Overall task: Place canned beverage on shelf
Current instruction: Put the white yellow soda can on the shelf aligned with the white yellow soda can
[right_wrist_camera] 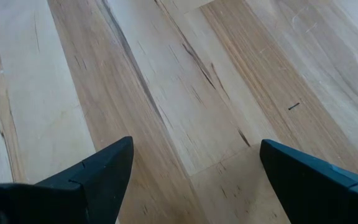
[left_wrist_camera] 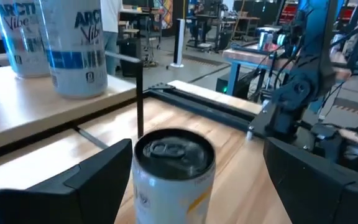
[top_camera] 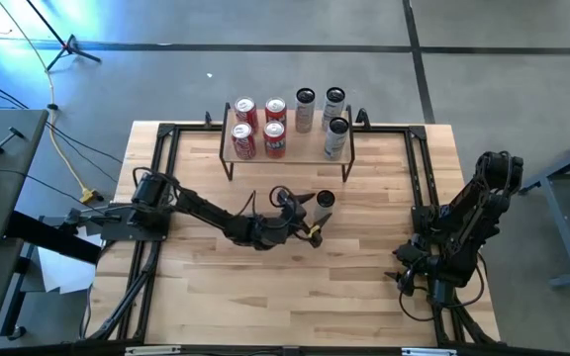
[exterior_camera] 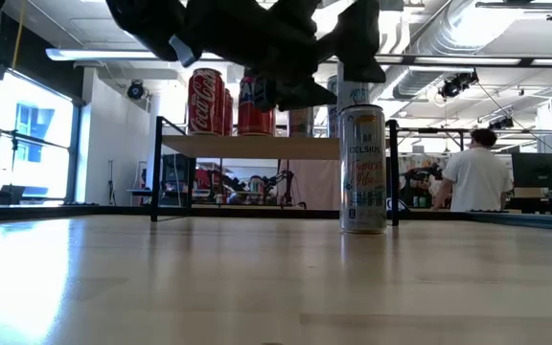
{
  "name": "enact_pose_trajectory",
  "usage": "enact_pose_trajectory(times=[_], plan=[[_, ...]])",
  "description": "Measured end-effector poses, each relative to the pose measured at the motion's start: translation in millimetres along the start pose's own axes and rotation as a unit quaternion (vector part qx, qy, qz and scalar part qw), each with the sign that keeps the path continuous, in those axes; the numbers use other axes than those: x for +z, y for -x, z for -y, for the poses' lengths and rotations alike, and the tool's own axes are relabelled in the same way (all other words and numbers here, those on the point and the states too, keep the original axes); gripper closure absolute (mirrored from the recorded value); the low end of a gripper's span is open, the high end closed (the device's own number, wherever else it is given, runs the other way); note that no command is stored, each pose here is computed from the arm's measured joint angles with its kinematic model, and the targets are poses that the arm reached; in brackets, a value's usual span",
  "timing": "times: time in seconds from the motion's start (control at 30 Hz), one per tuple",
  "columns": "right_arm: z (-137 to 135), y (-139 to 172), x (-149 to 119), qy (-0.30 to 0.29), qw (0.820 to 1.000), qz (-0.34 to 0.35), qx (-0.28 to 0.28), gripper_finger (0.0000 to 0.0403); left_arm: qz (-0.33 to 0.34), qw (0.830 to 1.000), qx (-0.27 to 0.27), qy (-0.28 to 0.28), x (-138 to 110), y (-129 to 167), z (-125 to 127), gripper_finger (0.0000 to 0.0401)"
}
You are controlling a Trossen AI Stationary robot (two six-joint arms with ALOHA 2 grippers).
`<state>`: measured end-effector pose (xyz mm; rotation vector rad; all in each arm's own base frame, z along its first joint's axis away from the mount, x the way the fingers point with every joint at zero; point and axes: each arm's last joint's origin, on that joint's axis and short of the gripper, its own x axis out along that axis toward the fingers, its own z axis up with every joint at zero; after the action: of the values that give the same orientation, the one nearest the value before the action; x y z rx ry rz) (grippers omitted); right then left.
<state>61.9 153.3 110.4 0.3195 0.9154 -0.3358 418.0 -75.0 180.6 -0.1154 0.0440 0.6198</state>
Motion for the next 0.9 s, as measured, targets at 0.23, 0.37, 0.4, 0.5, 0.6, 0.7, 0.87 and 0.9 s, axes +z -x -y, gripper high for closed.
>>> enact_pose_trajectory(times=[0.23, 0.37, 0.4, 0.5, 0.6, 0.7, 0.87, 0.9], plan=[[0.0, 0.0, 0.0, 0.000, 1.000, 0.000, 0.000, 0.0064, -0.009, 1.000, 0.008, 0.005, -5.5, -10.9, -9.3, 0.0064], [0.0, 0.0, 0.0, 0.000, 1.000, 0.000, 0.000, 0.0064, -0.010, 1.000, 0.012, -0.001, -4.3, -19.8, -18.2, 0.0064], [0.0, 0.0, 0.0, 0.000, 1.000, 0.000, 0.000, 0.0064, -0.012, 1.000, 0.006, 0.005, -3.9, -22.6, -20.6, 0.0064], [0.0, 0.0, 0.0, 0.000, 1.000, 0.000, 0.000, 0.0064, -0.020, 1.000, -0.016, 0.014, -3.6, -29.7, -26.9, 0.0064], [0.0, 0.0, 0.0, 0.000, 1.000, 0.000, 0.000, 0.0064, -0.022, 0.999, -0.022, 0.008, -2.6, -35.6, -32.9, 0.0064], [0.0, 0.0, 0.0, 0.000, 1.000, 0.000, 0.000, 0.0064, -0.028, 0.999, -0.029, 0.007, -2.6, -40.2, -37.9, 0.0064], [0.0, 0.0, 0.0, 0.000, 1.000, 0.000, 0.000, 0.0064, -0.062, 0.997, -0.047, 0.021, -8.0, -45.0, -44.1, 0.0064], [0.0, 0.0, 0.0, 0.000, 1.000, 0.000, 0.000, 0.0064, -0.066, 0.997, -0.047, 0.021, -8.7, -45.4, -44.9, 0.0064]])
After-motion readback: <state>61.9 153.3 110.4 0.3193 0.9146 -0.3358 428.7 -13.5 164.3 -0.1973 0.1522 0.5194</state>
